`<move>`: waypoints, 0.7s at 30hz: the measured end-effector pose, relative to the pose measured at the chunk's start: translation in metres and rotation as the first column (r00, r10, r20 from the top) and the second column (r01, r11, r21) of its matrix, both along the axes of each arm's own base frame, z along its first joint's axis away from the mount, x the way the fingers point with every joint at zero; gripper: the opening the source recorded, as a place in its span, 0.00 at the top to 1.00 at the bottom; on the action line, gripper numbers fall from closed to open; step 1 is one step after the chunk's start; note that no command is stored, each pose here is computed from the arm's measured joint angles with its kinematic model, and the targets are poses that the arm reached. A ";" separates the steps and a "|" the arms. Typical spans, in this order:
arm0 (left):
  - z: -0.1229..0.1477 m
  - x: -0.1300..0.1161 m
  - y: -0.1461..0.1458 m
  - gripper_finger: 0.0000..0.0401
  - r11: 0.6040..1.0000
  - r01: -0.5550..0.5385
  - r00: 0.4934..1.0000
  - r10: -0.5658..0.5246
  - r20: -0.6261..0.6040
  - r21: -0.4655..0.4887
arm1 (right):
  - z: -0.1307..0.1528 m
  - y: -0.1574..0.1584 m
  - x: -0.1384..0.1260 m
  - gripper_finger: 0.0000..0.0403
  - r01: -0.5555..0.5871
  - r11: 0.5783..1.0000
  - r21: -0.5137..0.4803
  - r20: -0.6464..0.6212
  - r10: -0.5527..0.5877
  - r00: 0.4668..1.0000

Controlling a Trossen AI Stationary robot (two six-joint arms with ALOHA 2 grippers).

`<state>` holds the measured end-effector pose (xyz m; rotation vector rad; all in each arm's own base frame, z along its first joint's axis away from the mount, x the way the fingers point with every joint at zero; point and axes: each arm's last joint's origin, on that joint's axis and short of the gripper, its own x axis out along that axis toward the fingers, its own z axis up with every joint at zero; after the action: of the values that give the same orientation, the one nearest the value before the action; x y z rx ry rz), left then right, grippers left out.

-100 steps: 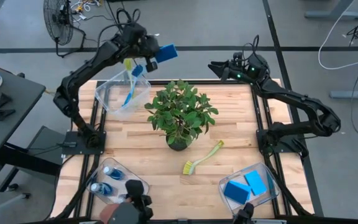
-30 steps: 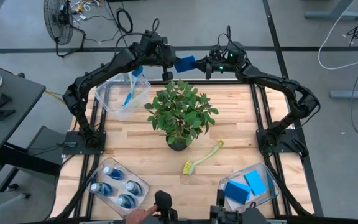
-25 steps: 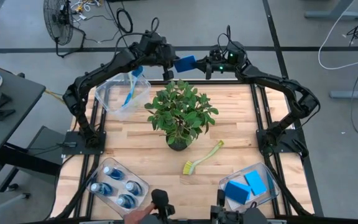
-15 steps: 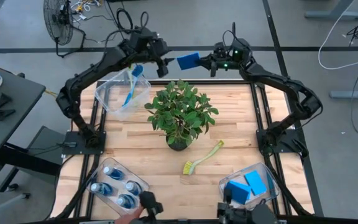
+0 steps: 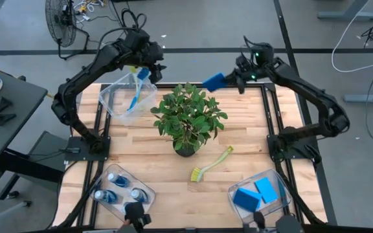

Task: Pick & Place Kitchen Sink Supplies
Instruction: Put the blue sponge into the bottom right transparent bin

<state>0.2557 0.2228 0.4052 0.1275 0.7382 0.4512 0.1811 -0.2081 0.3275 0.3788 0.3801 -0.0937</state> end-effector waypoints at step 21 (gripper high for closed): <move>0.000 0.003 -0.003 0.53 0.999 -0.021 0.999 0.022 0.027 -0.036 | 0.013 0.092 -0.033 0.98 -0.199 0.974 0.104 -0.215 0.218 0.952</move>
<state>0.2585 0.2194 0.4056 0.0800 0.7209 0.4596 0.1484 -0.1157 0.3405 0.4072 0.6483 0.0869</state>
